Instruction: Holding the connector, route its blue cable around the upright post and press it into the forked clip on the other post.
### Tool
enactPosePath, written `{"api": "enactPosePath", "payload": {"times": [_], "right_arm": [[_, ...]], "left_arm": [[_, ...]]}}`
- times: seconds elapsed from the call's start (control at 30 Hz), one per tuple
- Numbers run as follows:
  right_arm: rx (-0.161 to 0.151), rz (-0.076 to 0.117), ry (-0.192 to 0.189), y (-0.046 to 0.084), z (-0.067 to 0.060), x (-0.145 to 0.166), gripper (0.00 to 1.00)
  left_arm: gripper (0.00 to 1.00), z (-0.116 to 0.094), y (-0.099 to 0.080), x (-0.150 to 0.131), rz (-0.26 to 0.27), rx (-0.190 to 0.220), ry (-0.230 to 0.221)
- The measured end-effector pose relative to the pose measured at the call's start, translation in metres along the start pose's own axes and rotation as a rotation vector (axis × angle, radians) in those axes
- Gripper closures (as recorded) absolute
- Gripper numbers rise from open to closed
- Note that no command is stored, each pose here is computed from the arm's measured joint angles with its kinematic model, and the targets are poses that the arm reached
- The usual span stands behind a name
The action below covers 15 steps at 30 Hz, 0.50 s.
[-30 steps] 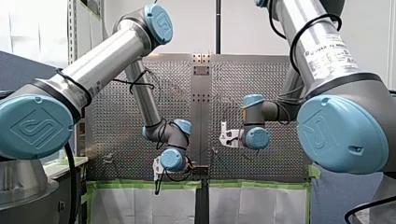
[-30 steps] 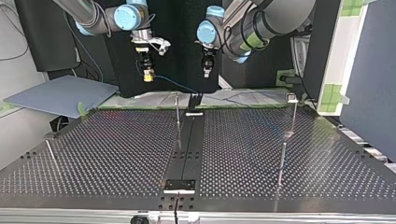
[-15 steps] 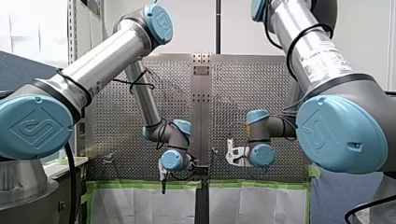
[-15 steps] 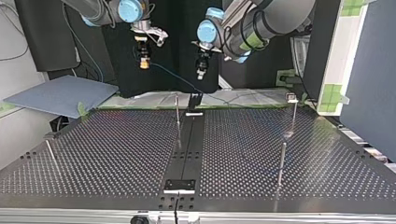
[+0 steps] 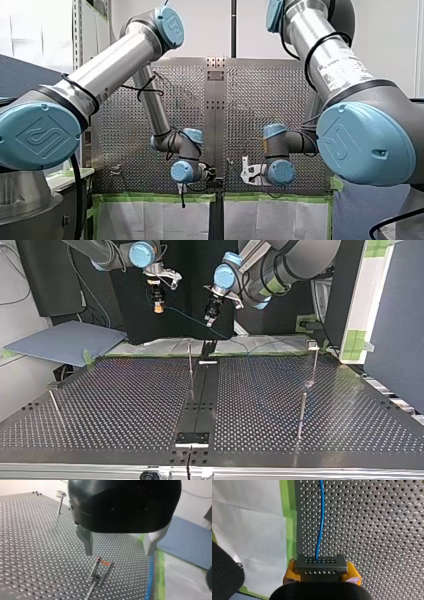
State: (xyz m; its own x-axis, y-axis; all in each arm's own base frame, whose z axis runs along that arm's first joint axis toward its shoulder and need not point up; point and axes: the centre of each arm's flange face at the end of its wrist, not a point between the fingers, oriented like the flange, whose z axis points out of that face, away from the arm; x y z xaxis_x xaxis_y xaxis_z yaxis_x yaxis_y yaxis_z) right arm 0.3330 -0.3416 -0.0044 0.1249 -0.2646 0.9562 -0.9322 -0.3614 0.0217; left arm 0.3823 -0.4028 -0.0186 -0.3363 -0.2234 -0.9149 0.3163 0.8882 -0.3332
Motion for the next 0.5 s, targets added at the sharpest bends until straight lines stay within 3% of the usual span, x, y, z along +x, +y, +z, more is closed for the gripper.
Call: {"api": "enactPosePath", "payload": {"times": [0.23, 0.5], "right_arm": [[0.04, 0.018, 0.037, -0.003, 0.002, 0.024, 1.0], [0.064, 0.019, 0.044, -0.006, 0.001, 0.028, 1.0]], "left_arm": [[0.0, -0.002, 0.011, 0.005, 0.05, -0.029, 0.048], [0.0, 0.003, 0.008, 0.002, 0.034, 0.002, 0.036]]}}
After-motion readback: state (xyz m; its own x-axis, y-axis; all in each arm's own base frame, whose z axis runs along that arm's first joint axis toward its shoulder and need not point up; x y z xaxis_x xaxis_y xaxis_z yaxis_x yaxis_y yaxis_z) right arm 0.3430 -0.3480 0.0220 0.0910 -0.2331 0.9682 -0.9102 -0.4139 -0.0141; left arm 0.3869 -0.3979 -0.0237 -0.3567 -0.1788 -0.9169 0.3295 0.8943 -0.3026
